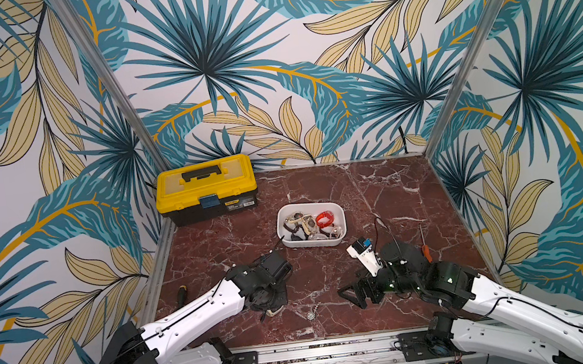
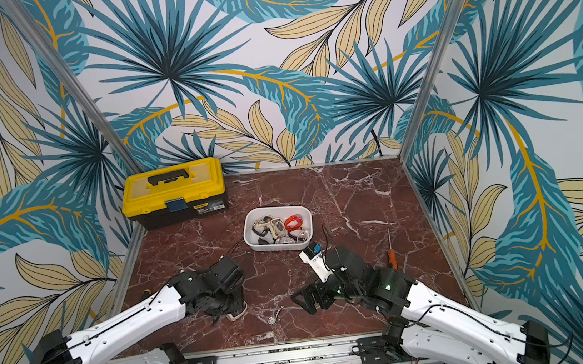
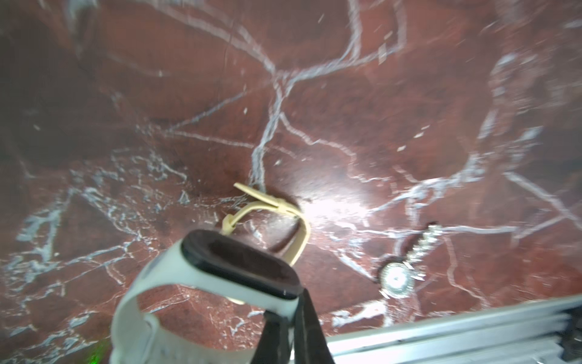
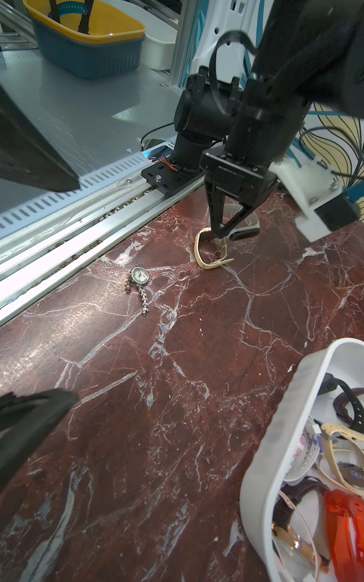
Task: Put the watch into the storage box
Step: Place the watch in the storage box.
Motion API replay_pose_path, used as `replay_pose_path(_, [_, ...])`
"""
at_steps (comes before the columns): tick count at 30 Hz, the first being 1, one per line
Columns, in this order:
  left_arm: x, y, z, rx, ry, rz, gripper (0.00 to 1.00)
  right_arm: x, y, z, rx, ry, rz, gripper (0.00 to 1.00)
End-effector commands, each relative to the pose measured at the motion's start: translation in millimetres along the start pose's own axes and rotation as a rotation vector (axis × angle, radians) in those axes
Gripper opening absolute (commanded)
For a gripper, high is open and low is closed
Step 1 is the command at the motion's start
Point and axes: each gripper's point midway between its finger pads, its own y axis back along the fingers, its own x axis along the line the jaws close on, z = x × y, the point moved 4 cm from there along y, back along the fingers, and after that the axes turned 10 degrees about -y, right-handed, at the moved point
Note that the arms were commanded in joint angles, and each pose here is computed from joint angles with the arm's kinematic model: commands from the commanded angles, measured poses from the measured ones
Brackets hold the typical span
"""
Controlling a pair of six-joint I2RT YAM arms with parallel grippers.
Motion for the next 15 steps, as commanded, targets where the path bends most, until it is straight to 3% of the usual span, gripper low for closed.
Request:
replay_pose_path(1, [-10,29,20,-0.081,-0.019,-0.024,0.04,3,1,5,-0.019,0.022,0.005,1.0])
replay_pose_path(5, [-38,50,58,-0.211,-0.059,-0.123,0.04,4,3,7,-0.041,0.026,0.01,1.0])
replay_pose_path(10, [-83,61,123,-0.281,-0.13,-0.217,0.02,0,10,7,-0.072,0.022,-0.01,1.0])
replay_pose_path(15, [-113,44,180,-0.26,-0.171,-0.254,0.0,-5,17,5,-0.096,0.018,-0.04,1.0])
